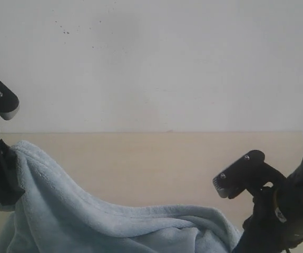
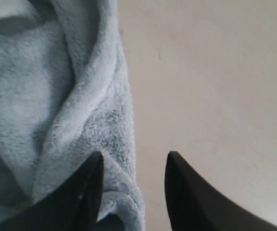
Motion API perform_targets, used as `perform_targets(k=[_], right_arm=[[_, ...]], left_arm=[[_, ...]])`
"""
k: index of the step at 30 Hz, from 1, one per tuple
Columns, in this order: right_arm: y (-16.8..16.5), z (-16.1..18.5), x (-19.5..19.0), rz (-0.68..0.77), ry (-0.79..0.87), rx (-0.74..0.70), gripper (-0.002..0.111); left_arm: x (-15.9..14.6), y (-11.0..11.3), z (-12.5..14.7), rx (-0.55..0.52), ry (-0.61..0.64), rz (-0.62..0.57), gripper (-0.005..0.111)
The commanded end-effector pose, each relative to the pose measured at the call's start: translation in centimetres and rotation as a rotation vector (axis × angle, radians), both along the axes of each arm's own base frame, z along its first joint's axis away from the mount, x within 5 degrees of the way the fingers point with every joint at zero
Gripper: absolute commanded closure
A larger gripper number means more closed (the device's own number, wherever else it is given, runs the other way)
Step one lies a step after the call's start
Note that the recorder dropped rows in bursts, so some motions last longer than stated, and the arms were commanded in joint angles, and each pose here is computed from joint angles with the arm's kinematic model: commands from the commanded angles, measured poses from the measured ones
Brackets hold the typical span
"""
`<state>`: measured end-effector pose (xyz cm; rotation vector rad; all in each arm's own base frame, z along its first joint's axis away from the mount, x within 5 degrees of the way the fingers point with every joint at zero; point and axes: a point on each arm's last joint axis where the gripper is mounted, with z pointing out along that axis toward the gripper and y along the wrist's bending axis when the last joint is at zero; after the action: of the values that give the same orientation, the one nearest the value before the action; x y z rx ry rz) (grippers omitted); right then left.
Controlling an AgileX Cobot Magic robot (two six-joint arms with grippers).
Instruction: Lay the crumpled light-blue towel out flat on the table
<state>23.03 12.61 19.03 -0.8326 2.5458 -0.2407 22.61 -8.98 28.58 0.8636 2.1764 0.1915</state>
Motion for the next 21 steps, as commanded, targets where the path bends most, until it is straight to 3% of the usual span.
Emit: perform_targets(k=[1,5,21], right_arm=[[2.0,2.0,-2.0,0.167,0.005,0.029,0.068],[3.3,1.2,-3.4,0.295,0.069,-0.01,0.068],[2.8,-3.7,-2.3,0.207,0.196,-0.22,0.068]], left_arm=[[-0.1,-0.1,-0.2,-0.009,0.011,0.006,0.103],[-0.1,-0.1,-0.2,-0.009,0.011,0.006,0.103],[-0.2,0.1,-0.3,0.002,0.032,0.015,0.103]])
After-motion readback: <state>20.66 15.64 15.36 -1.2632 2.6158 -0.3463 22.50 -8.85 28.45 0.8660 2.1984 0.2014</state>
